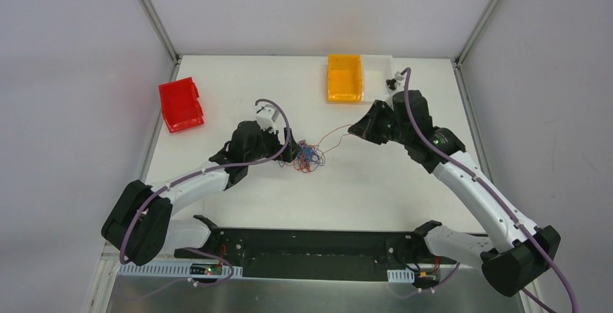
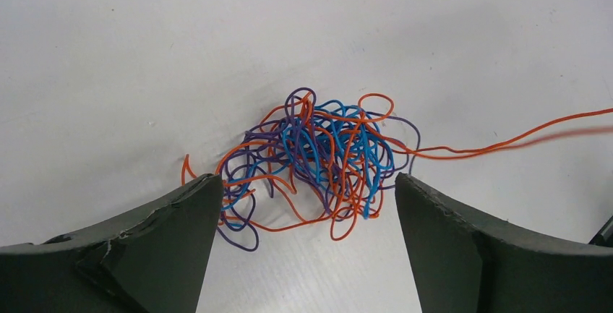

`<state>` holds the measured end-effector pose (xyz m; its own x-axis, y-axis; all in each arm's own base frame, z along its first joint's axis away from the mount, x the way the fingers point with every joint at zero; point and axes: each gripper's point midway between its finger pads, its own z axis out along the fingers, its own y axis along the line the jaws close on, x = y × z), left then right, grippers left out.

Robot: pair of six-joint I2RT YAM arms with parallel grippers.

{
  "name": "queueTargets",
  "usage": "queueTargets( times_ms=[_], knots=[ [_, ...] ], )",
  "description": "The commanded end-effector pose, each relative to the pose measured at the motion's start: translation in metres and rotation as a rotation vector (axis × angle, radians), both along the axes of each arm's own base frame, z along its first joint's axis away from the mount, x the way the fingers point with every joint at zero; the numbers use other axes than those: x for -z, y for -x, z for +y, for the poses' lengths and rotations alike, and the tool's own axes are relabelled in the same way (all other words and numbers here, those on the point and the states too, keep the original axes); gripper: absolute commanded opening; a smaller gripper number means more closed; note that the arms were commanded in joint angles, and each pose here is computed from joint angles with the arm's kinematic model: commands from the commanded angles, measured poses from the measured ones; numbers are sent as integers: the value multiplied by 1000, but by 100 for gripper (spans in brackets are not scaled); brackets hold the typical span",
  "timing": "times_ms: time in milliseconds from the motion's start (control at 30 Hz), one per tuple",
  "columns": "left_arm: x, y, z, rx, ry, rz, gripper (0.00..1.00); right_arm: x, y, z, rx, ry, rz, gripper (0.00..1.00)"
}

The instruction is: Untangle the cables

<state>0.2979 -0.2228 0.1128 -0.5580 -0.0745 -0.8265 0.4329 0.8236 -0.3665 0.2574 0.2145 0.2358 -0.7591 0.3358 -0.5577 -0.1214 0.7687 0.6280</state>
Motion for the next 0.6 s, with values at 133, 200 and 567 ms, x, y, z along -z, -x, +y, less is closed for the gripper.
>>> queueTargets(
  times_ms=[133, 200, 567],
  knots=[
    [-53, 1, -15, 69, 155, -225, 92, -55, 7, 20, -121, -37, -58, 0],
    [-63, 3, -22, 110, 183, -251, 92, -57, 8, 24, -139, -41, -51, 0],
    [-63, 9, -70, 273, 139, -278, 89, -63, 12, 39, -185, -58, -38, 0]
  ],
)
